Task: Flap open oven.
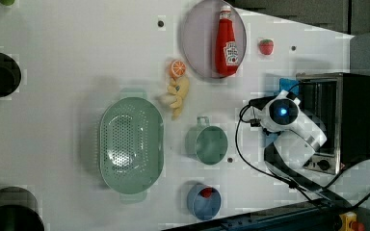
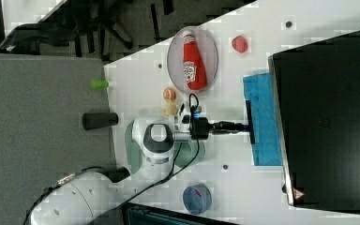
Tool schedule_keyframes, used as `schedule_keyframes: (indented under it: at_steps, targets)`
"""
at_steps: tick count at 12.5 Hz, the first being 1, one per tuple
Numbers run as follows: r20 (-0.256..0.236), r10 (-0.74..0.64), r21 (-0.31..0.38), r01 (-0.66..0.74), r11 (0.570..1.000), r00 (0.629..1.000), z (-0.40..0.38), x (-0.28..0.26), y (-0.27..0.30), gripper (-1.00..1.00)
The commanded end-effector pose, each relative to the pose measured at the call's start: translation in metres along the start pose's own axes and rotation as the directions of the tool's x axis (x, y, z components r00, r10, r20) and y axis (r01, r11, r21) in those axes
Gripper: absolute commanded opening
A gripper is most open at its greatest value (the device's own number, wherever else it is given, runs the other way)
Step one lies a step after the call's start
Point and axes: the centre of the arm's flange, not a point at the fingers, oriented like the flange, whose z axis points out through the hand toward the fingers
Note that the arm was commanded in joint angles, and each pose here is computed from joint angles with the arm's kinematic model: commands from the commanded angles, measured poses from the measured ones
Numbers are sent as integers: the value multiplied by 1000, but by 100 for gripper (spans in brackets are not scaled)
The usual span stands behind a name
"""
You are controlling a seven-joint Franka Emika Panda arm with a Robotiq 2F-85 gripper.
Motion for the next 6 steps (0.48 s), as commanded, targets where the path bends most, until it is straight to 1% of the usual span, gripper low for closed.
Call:
schedule_keyframes:
  at_steps: [1,2,3,4,5,6]
  targets:
    - [-101,171,64,-165,984,980,-32,27,25,-65]
    - [-121,217,94,-207,974,969,-50,34,37,-65]
    - [-122,291,140,-274,952,949,-72,39,53,-65]
    - [-104,385,207,-358,910,917,-95,41,72,-65]
    - [-73,481,283,-444,850,874,-121,40,93,-65]
    - [-28,563,352,-519,779,826,-146,37,114,-65]
